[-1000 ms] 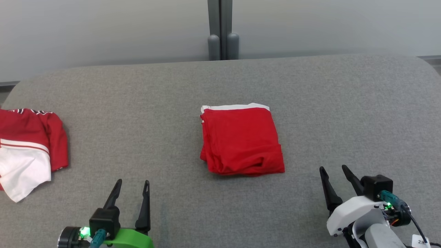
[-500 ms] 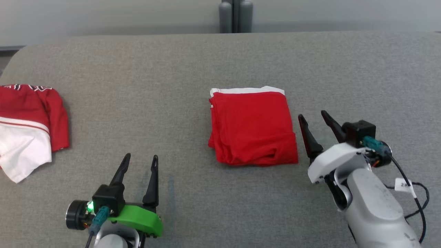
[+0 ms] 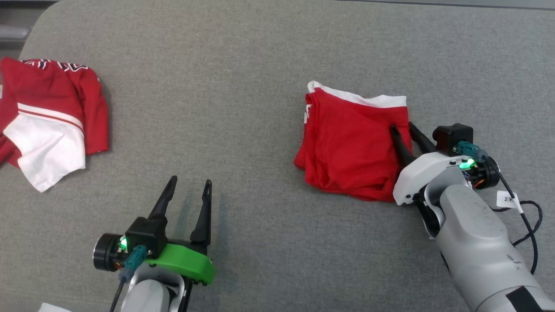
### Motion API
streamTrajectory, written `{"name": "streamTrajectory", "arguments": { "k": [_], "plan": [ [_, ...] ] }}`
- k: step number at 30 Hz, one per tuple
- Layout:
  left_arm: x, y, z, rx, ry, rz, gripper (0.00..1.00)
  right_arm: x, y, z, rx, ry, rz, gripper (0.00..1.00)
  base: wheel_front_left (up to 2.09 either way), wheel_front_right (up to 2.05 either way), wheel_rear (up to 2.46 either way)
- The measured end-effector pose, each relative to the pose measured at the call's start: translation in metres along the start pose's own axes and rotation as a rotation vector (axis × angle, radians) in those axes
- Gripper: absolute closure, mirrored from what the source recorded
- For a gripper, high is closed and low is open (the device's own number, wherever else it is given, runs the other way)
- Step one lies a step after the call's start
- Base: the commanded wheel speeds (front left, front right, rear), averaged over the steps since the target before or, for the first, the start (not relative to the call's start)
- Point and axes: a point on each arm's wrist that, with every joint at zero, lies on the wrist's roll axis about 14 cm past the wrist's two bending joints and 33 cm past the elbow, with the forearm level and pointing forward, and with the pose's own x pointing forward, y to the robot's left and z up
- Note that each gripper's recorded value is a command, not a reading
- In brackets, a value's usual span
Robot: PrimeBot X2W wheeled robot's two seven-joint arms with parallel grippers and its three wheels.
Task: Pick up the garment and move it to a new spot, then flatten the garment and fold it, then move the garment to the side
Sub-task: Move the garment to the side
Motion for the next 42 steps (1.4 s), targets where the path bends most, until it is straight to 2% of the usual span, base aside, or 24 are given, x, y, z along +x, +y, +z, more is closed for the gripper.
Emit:
{"name": "streamTrajectory", "arguments": {
  "k": [6, 13, 19, 32, 38, 42],
  "plan": [
    [0.002, -0.001, -0.001, -0.001, 0.003, -0.003, 0.0, 0.001, 0.0, 0.003, 0.042, -0.017, -0.005, 1.0, 0.0, 0.0, 0.0],
    [0.009, -0.028, 0.006, -0.005, -0.022, -0.087, 0.0, -0.026, -0.026, 0.014, 0.073, -0.07, -0.079, 1.0, 0.0, 0.0, 0.0],
    [0.017, -0.073, 0.016, -0.01, -0.056, -0.225, 0.0, -0.064, -0.052, 0.023, 0.073, -0.109, -0.156, 1.0, 0.0, 0.0, 0.0],
    [0.013, -0.201, 0.02, -0.022, -0.069, -0.62, 0.0, -0.166, -0.117, 0.02, 0.096, -0.158, -0.39, 1.0, 0.0, 0.0, 0.0],
    [0.005, -0.241, 0.019, -0.016, -0.067, -0.753, 0.0, -0.203, -0.137, 0.026, 0.096, -0.196, -0.476, 1.0, 0.0, 0.0, 0.0],
    [0.003, -0.255, 0.016, -0.012, -0.061, -0.807, 0.0, -0.219, -0.148, 0.027, 0.084, -0.204, -0.523, 1.0, 0.0, 0.0, 0.0]
  ]
}}
